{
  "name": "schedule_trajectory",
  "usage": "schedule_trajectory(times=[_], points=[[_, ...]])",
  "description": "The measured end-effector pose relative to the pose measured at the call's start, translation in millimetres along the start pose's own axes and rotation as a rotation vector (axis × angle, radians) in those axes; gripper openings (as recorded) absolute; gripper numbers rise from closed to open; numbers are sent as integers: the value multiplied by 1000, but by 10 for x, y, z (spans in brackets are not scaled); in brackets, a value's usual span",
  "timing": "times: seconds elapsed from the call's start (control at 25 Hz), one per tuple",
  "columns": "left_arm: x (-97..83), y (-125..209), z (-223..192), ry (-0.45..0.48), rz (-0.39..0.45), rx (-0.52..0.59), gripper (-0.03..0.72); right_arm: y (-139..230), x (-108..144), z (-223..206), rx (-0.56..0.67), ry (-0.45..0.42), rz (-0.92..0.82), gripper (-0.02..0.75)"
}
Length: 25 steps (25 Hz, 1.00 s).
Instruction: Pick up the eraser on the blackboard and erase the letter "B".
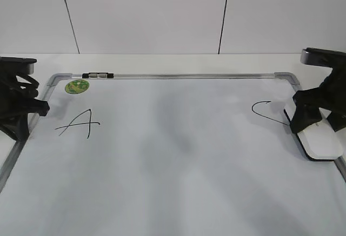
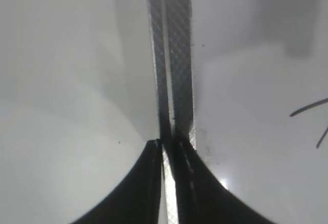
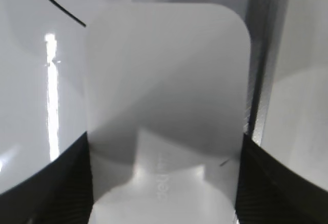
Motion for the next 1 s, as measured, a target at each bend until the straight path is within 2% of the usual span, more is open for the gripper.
schedule_trajectory(times=[1.0], points=[[0,0,0,0,0,0,49,-3,1,8,3,1,2,596]])
Point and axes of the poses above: a point on each arm's last joint axis where the gripper is mounted, z pointing back along that axis away from the gripper, x along the wrist's bending axis when the last joint is at zero, y = z × x, the point moved 1 cm from there along -z, pointing out along that axis toward the gripper, and after that the axes turned 10 degrees about -z, right-handed, at the moved point
